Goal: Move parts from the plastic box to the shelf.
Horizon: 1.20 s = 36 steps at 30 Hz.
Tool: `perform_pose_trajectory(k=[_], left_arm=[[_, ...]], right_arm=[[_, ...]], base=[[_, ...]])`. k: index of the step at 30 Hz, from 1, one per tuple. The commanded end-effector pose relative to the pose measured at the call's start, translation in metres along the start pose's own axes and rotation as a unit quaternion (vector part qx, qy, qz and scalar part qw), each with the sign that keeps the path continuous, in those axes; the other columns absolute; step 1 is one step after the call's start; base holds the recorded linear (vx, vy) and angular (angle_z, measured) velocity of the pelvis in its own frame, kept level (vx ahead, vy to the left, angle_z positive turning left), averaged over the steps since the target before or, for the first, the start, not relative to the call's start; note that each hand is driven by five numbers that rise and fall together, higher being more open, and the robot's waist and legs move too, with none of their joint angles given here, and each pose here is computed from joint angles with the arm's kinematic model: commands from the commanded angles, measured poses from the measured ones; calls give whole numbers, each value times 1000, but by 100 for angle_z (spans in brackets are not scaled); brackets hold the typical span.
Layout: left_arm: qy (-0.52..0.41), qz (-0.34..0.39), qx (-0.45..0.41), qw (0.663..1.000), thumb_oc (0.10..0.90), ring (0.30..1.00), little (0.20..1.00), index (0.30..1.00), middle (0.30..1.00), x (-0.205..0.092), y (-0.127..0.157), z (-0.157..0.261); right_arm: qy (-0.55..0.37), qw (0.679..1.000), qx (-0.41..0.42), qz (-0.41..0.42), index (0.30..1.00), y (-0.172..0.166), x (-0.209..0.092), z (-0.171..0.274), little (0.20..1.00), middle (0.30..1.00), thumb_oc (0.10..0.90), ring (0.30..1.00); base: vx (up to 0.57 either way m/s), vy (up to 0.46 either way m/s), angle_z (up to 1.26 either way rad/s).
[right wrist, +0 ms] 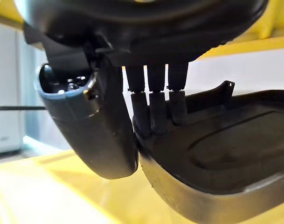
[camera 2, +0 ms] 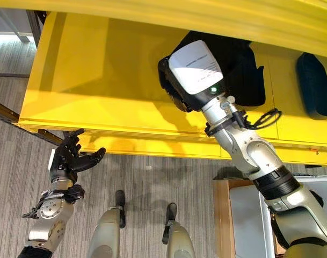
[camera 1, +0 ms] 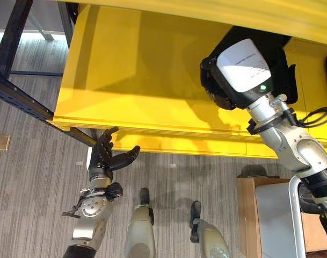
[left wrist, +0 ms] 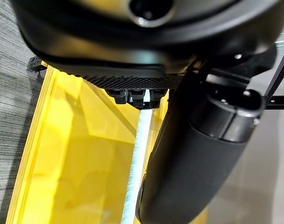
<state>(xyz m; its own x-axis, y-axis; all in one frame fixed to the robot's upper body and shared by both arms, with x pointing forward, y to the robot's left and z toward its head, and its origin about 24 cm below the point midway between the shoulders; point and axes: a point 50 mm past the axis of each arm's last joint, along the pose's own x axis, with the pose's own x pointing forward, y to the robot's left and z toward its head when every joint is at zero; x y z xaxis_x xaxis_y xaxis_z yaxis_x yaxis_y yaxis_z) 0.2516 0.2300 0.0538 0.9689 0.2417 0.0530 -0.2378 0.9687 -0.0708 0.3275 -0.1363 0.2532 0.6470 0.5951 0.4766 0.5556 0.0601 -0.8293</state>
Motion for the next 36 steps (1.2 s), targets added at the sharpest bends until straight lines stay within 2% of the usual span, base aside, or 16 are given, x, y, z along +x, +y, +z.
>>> perform_pose_trajectory(k=[1,5,7,15,19,26,36], left_arm=[[-96,-55,-8,994,900,1000,1000,1000,1000,1,-12,34],[-90,-63,-6,994,900,1000,1000,1000,1000,-1,-10,32],[-89,-67,-7,994,900,1000,1000,1000,1000,-1,-8,33],[-78,-81,-3,994,900,1000,1000,1000,1000,-3,-6,29],[-78,-92,-7,993,900,1000,1000,1000,1000,-3,-10,30],[-78,-116,-7,990,900,1000,1000,1000,1000,-1,-17,30],[-74,-127,-6,989,900,1000,1000,1000,1000,-3,-16,28]], right_arm=[[-18,995,41,-85,300,-43,35,3,300,300,400,300],[-22,997,58,-44,300,-36,44,3,300,300,400,300],[-34,999,35,-16,300,-34,48,4,300,300,400,300],[-49,996,9,73,300,-15,50,5,300,300,400,300],[-47,994,25,99,300,-4,48,6,300,300,400,300],[-42,982,23,183,300,18,34,-2,300,300,400,300],[-6,968,-61,244,300,15,11,-43,300,300,400,300]], base=[[4,-62,6],[-3,-38,13],[0,-48,5],[-10,-29,11],[-44,-19,3],[-48,-8,7],[-31,-7,1]])
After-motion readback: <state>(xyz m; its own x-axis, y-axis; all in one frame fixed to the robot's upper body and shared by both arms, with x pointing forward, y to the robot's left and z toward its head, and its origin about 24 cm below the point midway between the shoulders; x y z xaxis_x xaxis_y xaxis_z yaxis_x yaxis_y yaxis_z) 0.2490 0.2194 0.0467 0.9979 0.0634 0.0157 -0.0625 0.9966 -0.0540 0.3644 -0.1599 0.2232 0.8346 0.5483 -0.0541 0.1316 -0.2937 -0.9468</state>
